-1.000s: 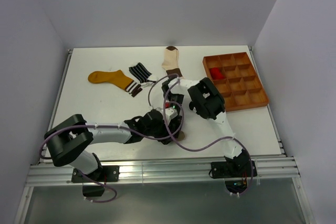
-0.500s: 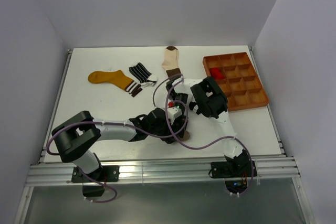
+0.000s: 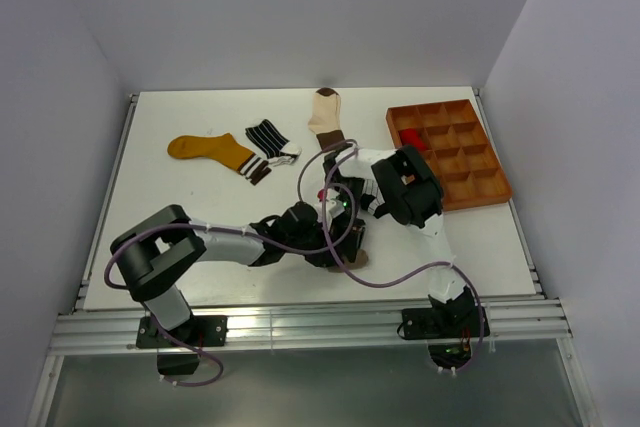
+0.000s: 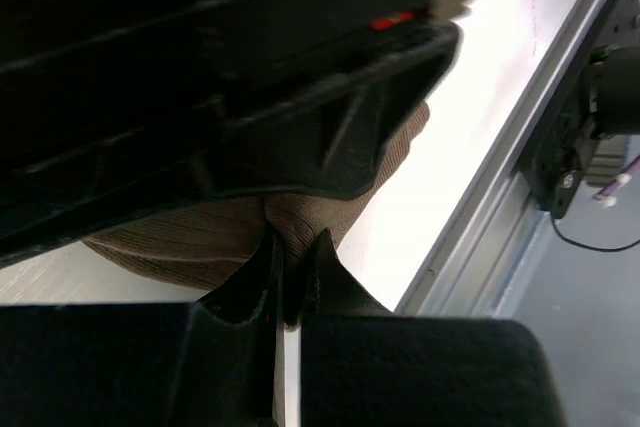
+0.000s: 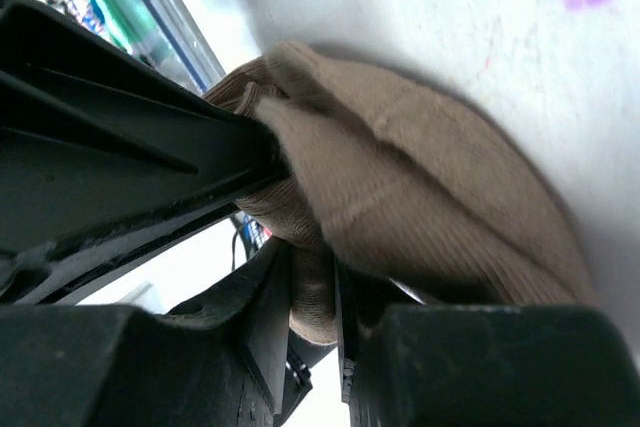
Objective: Roll the socks
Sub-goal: Roll the sock at the center of the board.
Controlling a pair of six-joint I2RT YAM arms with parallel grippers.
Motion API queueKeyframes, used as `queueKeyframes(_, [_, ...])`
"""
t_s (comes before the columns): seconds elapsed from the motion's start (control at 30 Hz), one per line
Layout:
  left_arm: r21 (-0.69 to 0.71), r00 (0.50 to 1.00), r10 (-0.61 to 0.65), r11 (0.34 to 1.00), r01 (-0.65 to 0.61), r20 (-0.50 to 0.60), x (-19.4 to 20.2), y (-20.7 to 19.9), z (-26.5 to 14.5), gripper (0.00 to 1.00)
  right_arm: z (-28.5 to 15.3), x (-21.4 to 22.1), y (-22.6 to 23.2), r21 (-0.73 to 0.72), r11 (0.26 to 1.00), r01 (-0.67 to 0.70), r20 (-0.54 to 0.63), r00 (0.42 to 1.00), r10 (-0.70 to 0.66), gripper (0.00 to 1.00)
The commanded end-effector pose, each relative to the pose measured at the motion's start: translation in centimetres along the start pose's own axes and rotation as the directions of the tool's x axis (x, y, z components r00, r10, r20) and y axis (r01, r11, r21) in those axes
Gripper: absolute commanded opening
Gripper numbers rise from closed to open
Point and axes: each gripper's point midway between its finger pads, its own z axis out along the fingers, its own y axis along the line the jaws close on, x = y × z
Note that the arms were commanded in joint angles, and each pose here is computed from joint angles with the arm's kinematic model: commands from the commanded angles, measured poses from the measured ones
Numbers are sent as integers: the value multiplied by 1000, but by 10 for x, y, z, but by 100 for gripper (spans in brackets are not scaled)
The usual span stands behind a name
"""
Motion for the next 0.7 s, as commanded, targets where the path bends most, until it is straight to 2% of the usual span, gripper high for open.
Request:
queueKeyframes(0.0, [-93, 972, -134, 989, 118, -193, 60, 28, -4, 0, -14, -41, -47, 224, 965, 136, 154, 973, -172, 26])
queueKeyframes(0.13, [-88, 956, -206, 978, 191, -209, 64, 35, -14, 0, -40, -50, -39, 238, 961, 139, 279, 938, -205, 33])
queueKeyframes(0.37, [-92, 924, -314, 949, 301, -220, 61, 50, -25, 0, -90, -52, -23, 251, 960, 126, 482, 844, -237, 36])
queueKeyframes(0.6, [-65, 862, -423, 904, 423, -280, 56, 47, -25, 0, -131, -35, -16, 352, 928, 124, 588, 742, -322, 37])
queueKeyframes(0.67, [-61, 829, -474, 876, 479, -297, 52, 47, -27, 0, -139, -26, -15, 446, 887, 120, 586, 710, -391, 37])
